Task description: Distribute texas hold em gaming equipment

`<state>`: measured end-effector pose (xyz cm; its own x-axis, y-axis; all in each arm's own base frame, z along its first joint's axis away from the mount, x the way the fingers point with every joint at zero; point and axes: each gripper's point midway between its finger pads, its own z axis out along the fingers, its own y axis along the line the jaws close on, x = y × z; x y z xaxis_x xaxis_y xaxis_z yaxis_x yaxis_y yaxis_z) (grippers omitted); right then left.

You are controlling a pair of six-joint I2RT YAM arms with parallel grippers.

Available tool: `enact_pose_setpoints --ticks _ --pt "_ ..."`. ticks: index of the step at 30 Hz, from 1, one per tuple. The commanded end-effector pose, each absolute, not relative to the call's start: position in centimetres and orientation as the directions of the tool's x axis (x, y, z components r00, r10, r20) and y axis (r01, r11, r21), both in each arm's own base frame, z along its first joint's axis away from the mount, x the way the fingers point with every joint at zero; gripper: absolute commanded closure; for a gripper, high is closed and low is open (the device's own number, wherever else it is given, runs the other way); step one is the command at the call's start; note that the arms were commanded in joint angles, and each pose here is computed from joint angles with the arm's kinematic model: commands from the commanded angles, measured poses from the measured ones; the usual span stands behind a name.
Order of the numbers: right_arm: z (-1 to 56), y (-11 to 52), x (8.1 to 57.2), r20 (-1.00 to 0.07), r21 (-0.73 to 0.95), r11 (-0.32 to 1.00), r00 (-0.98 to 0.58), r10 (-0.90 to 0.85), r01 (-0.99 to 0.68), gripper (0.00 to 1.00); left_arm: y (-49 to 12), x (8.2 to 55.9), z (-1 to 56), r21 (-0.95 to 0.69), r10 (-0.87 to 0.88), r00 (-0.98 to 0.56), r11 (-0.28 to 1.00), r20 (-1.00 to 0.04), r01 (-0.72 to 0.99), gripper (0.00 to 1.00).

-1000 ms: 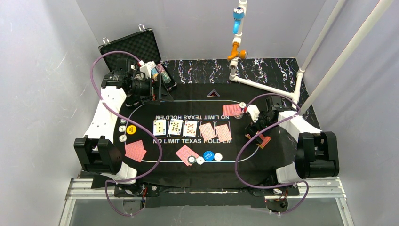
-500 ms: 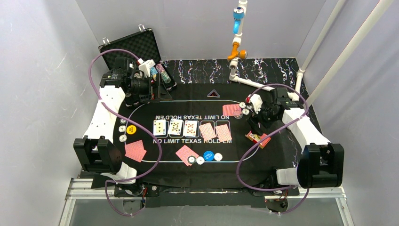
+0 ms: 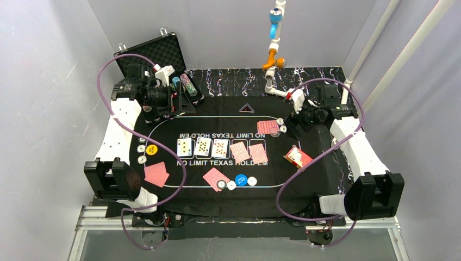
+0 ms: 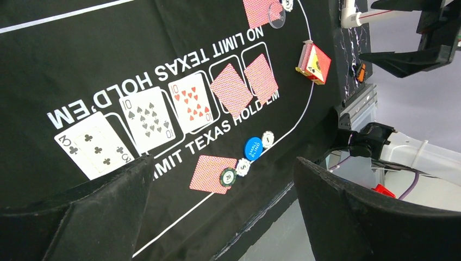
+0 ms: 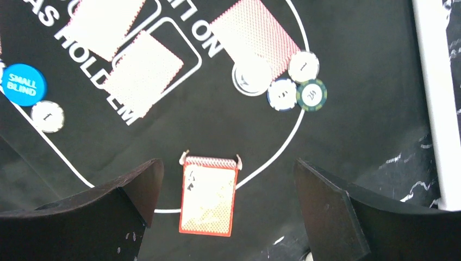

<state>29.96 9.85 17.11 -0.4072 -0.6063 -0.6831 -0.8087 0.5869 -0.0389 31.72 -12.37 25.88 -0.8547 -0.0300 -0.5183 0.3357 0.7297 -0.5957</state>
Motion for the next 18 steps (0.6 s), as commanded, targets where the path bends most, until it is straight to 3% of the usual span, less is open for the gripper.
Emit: enact_pose_setpoints --ticks 1,5,13,18 --pt "20.4 12.6 30.6 -0.748 -0.075 0.542 -0.312 -0.586 -0.837 0.02 -12.3 31.0 27.5 -0.585 -0.017 -0.834 0.72 -0.552 0.373 0.02" --pt "20.7 15.8 32.2 -0.756 -0.183 0.464 -0.178 -0.63 -0.867 0.05 -12.5 30.9 27.7 -0.604 -0.03 -0.841 0.71 -0.539 0.362 0.02" --pt "18.8 20.8 38.5 -0.732 -0.311 0.332 0.002 -0.681 -0.89 0.41 -12.9 29.2 28.3 -0.624 -0.018 -0.849 0.686 -0.528 0.374 0.02" --pt "17.1 22.9 42.1 -0.713 -0.323 0.276 0.042 -0.7 -0.905 0.44 -13.0 28.2 28.2 -0.632 -0.006 -0.856 0.678 -0.516 0.376 0.02"
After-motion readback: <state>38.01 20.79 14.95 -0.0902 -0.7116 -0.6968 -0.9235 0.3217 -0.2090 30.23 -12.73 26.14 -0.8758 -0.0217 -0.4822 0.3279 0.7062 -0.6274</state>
